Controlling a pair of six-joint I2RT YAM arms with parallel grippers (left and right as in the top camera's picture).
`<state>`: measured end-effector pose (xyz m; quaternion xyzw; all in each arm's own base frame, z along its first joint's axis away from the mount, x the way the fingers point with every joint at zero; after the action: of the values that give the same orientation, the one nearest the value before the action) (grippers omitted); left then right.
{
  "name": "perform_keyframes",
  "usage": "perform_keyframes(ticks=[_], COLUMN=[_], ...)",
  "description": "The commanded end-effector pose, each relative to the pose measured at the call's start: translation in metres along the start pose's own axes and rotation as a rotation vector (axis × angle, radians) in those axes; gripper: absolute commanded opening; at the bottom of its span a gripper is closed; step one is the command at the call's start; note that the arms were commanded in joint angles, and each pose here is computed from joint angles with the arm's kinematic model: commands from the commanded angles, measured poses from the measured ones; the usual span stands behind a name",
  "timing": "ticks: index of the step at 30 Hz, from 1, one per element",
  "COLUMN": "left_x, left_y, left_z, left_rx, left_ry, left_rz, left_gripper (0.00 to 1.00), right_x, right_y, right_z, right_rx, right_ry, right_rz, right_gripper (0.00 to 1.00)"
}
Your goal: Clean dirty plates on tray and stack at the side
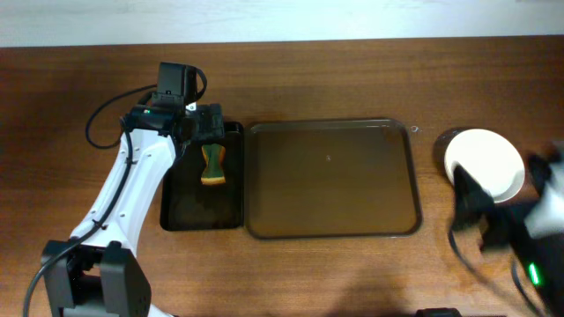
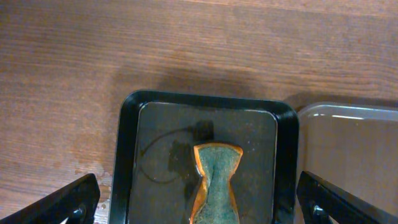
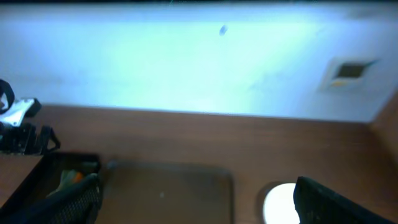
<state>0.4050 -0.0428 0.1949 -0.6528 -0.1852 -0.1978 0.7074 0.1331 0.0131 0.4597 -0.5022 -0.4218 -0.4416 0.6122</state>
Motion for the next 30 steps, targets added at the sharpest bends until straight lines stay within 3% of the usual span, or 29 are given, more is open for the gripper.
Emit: perform_keyframes(ticks=[1,6,10,14,19,22,25,30], left_x=[0.004,0.004,0.004,0.004,0.004,0.004,0.004,0.004], left_y=[-0.004,-0.004,-0.004,-0.004,-0.004,-0.004,-0.004,-0.003], left_z=[0.002,0.002,0.002,0.002,0.002,0.002,0.002,0.003], left_rx=[0.007,0.007,0.007,0.007,0.007,0.006,0.007,0.009], left_ry=[0.001,0.001,0.001,0.001,0.001,0.001,0.000,-0.003], left_rz=[-0.016,-0.016,-0.016,-0.016,-0.016,-0.016,-0.016,-0.016], left_gripper=[1.00,1.00,1.00,1.00,1.00,1.00,1.00,1.00], right_x=[-0.019,-0.071,-0.101,-0.153,-0.221,-0.236,-0.271,-0.271], right_y=[-0.037,-0.024,0.022,0.073,0.117,0.123,0.133,0.133], right_z=[-0.010,-0.018,-0.019,-0.024,-0.036,-0.039,-0.049,-0.050], right_rx=[-0.073,-0.025,0.045,0.084,0.062,0.048,-0.013,-0.022], right_ry=[-0.012,-0.026,-0.049,-0.056,-0.040,-0.051,-0.035,-0.030], right_rz=[-0.168,-0.532,-0.668,-0.615,-0.442,-0.361,-0.176,-0.175], right_gripper=[0.98,0.98,0.99,0.98,0.98,0.98,0.98,0.98])
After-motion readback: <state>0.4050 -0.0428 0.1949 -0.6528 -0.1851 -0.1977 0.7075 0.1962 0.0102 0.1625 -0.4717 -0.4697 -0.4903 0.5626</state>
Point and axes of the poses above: each gripper's point midway between its finger pads, its own y axis out along the fingers, its own z axis along the line the jaws close on, x = y × z, the point moved 5 cm from there along -y, back along the fingers, and after that the axes turned 7 degrees about y, right-handed, at the moved point
